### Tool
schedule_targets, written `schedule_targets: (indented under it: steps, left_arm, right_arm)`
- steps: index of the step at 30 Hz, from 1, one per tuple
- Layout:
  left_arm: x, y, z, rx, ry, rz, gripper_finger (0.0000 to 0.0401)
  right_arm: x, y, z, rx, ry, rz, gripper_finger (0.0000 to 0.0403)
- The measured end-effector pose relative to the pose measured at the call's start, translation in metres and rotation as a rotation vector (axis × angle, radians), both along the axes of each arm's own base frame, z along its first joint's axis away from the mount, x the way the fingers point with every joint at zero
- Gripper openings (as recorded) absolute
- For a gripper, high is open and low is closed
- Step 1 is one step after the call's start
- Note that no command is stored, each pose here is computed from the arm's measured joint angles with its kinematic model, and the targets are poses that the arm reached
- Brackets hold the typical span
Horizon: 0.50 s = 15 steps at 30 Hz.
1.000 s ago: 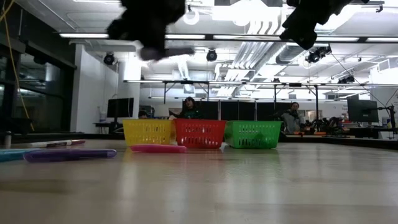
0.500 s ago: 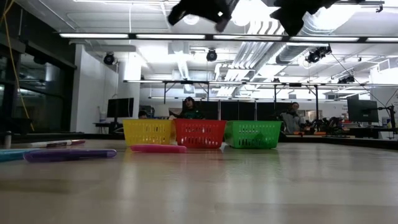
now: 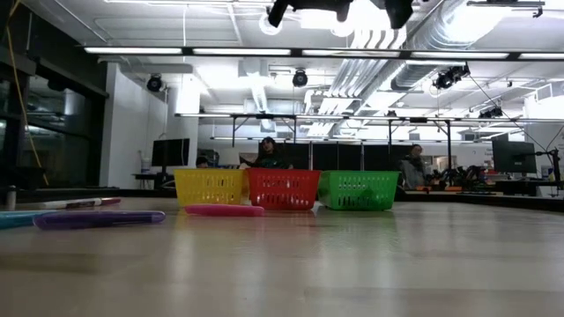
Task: Pick & Place Markers
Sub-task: Put the purple highlighter into the green bin
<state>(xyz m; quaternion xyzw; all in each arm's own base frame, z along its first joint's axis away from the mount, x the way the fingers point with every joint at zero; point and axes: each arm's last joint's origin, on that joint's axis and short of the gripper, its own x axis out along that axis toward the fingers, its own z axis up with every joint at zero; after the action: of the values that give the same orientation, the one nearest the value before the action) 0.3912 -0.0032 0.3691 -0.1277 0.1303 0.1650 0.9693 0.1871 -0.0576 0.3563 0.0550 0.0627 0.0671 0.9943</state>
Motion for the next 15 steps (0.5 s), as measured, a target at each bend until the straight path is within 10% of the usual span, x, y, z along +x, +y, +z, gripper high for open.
schedule_targets:
  steps: [15]
  left_arm:
    - [0.000, -0.001, 0.000, 0.047, 0.019, -0.032, 0.0061]
  right_arm:
    - [0.040, -0.013, -0.008, 0.083, -0.079, 0.048, 0.0244]
